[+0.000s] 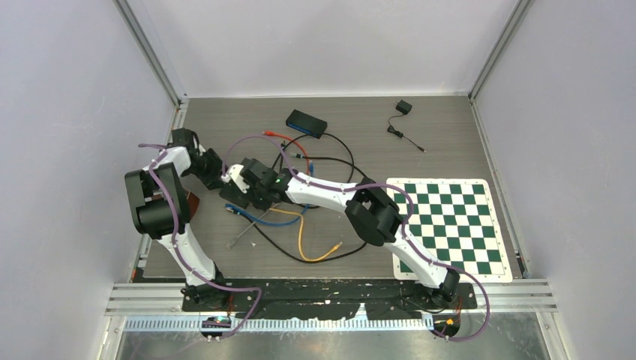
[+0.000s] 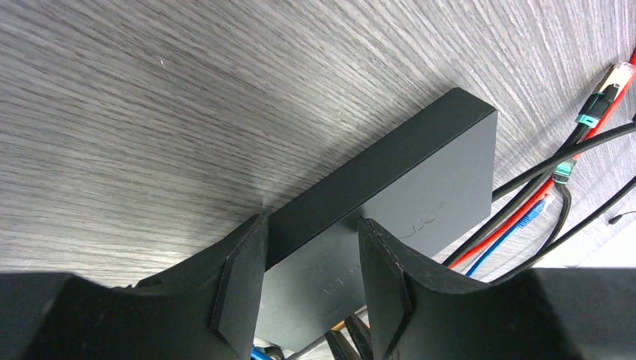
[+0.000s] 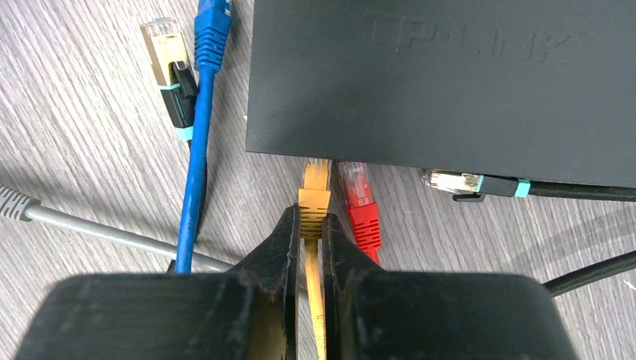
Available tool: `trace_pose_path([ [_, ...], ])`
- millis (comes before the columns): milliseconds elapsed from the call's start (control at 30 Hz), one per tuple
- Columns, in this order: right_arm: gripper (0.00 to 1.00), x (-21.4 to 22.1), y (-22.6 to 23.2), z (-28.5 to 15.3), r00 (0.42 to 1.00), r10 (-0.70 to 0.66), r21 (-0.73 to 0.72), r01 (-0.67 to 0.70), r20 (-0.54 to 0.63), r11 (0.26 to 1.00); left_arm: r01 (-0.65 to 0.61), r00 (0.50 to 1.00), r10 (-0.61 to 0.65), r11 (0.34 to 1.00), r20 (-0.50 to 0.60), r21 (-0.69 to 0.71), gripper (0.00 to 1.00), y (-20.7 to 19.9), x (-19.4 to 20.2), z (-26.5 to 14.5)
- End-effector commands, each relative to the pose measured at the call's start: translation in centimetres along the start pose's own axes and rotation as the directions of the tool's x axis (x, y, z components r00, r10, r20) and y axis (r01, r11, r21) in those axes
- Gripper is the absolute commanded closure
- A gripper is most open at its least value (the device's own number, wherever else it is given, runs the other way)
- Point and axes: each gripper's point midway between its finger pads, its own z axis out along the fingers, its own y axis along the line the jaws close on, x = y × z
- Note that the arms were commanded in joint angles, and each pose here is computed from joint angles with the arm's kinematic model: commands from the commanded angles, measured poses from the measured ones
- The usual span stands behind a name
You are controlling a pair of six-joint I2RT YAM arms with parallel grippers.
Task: Insert the plug into the switch port
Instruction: Insert the connector into the switch port.
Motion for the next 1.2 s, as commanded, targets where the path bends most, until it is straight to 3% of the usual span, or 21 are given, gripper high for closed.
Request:
trace_pose_path([
  [0, 0.95, -9.8, 0.2, -4.9, 0.955, -0.059, 0.032, 0.052, 0.290, 0.998, 0.022, 0.997, -0.020, 0.999, -0.068, 0.024, 0.50, -0.7, 2.1, -0.3],
  [367, 0.95, -9.4, -1.8, -3.5, 0.961, -0.076, 0.137, 0.040, 0.267, 0.990, 0.037, 0.995, -0.034, 0.999, -0.092, 0.038, 0.51, -0.7, 2.9, -0.3],
  [767, 0.95, -10.6, -3.1, -2.8, 0.950, 0.025, 0.181, -0.085, 0.312, 0.980, 0.098, 0.989, -0.084, 0.989, -0.124, 0.111, 0.54, -1.2, 4.8, 0.0],
  [1167, 0.95, -11.4, -4.8, -1.8, 0.932, 0.040, 0.227, -0.129, 0.360, 0.965, 0.154, 0.980, -0.126, 0.971, -0.157, 0.181, 0.56, -2.2, 6.1, -0.1],
])
